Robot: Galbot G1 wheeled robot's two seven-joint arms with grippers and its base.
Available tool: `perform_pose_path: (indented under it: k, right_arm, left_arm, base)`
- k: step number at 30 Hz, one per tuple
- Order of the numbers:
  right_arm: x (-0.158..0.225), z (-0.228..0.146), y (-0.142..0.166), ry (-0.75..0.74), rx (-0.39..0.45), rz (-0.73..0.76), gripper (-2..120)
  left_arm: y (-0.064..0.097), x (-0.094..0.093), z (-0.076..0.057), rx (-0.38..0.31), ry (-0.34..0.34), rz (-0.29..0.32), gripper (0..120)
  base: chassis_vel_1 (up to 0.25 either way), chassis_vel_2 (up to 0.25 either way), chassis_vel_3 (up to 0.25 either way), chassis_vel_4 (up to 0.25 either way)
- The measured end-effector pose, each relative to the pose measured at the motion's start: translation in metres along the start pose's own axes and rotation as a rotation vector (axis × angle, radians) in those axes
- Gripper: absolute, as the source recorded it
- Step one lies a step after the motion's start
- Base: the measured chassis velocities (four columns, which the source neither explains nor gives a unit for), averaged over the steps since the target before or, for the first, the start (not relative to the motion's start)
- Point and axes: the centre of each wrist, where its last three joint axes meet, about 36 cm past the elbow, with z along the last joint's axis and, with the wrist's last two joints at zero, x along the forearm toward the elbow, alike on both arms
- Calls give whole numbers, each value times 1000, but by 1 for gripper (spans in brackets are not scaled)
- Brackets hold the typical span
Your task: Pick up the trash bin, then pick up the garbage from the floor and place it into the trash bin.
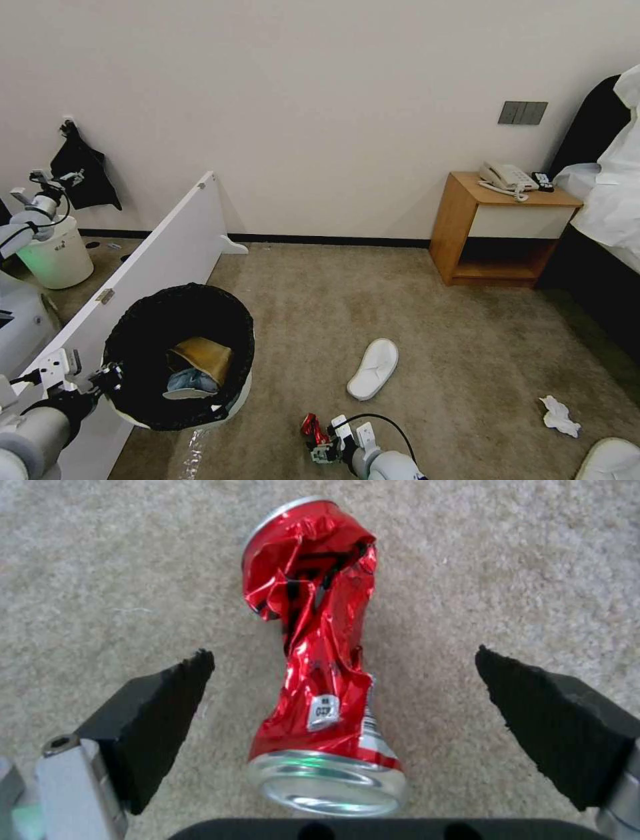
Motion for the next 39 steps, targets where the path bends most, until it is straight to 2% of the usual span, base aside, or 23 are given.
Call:
perform_pose_path:
  k: [7,8,10,12,13,14,15,17,20,30,39]
  right_arm:
    - [-4,6,-2,15,1,0,96]
    - [-6,8,-2,19,5,2,88]
    - [-7,9,-3,21,5,5,83]
    - [-8,11,-4,23,3,6,72]
    - [-8,11,-4,23,3,6,72]
    - [-7,12,-4,23,3,4,65]
    - [-7,12,-4,23,3,4,65]
    - [-8,14,-2,27,3,1,55]
    - [-8,15,-1,30,5,-3,49]
    - [-8,19,3,33,7,-18,49]
    - [7,-4,0,-70,27,-28,49]
  left_arm:
    - [-1,0,0,0,2,3,1]
    - [-1,0,0,-1,2,4,1]
    - [-1,0,0,-1,1,4,1]
    - [-1,0,1,-1,2,5,1]
    - [-1,0,1,-1,2,5,1]
    - [-1,0,1,-1,3,5,1]
    - [-1,0,1,-1,3,5,1]
    - [-1,0,1,-1,3,5,1]
    - [-1,0,1,-1,3,5,1]
    - [0,0,-1,-3,3,5,1]
    - [-1,-3,2,1,24,20,1]
  base:
    - [0,0,0,0]
    - [0,0,0,0]
    - [0,0,0,0]
    - [0,0,0,0]
    - [0,0,0,0]
    - [0,0,0,0]
    - [0,0,0,0]
    - [0,0,0,0]
    - [0,0,0,0]
    - [0,0,0,0]
    - [0,0,0,0]
